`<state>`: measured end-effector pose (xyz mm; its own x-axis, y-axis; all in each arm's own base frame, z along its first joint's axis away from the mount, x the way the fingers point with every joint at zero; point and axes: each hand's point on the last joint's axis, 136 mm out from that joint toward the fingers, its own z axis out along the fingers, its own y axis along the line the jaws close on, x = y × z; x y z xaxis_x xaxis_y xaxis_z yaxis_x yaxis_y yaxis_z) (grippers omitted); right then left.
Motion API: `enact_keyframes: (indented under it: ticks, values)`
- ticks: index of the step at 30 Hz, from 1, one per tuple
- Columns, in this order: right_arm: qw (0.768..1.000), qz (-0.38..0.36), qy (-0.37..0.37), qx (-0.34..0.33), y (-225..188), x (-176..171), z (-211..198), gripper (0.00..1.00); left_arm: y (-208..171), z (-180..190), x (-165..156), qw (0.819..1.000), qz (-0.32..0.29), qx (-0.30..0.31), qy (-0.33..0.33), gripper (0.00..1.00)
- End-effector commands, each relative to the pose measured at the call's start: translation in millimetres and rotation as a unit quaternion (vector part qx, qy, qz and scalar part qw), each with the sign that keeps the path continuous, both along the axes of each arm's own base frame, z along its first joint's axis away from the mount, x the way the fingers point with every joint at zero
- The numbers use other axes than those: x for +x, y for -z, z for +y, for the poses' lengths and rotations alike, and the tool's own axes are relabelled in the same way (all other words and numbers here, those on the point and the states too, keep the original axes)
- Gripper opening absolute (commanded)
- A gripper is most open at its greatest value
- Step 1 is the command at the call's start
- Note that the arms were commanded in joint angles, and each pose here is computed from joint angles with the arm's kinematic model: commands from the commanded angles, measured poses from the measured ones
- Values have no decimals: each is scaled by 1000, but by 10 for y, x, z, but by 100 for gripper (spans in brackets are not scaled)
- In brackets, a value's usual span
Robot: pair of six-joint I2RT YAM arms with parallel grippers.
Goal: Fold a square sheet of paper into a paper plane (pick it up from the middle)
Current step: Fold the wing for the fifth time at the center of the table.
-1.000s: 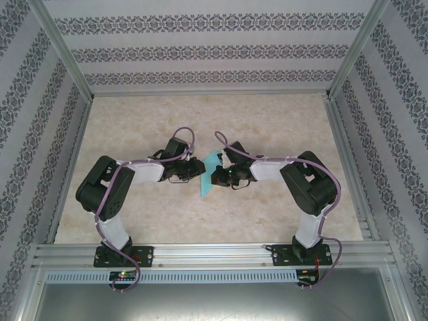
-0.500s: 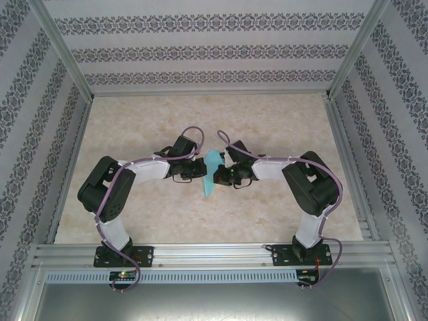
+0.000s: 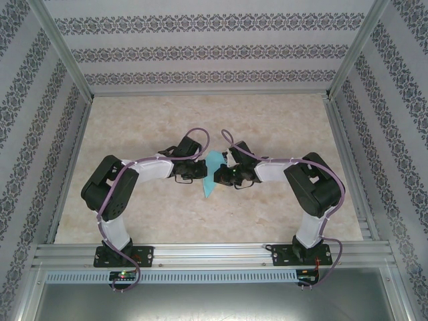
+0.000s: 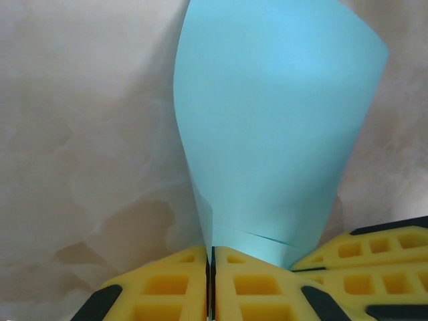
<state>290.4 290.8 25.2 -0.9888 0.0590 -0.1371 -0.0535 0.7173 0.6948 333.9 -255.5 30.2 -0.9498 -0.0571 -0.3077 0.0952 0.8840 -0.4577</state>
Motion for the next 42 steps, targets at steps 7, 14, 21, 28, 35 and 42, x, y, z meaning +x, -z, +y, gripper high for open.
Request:
enact_keyframes:
  ticks: [7,14,21,28,35,42]
  values:
    - [1000,-8,3,-8,-29,38,-16,8,-4,-19,-26,999,-8,24,21,12]
    - [999,2,3,-50,132,33,-125,7,-125,-88,-12,1000,-14,5,25,13]
    - [998,8,-2,-63,225,13,-152,6,-256,-185,-9,999,-17,-18,34,17]
    - [997,10,-4,-74,267,-5,-199,6,-384,-163,-57,999,-21,-23,35,25]
    - [997,9,-2,-72,248,4,-214,5,-425,-92,-106,999,-24,-16,31,30]
    - [998,8,-2,-68,217,5,-211,5,-341,-105,-137,999,-12,-14,35,23]
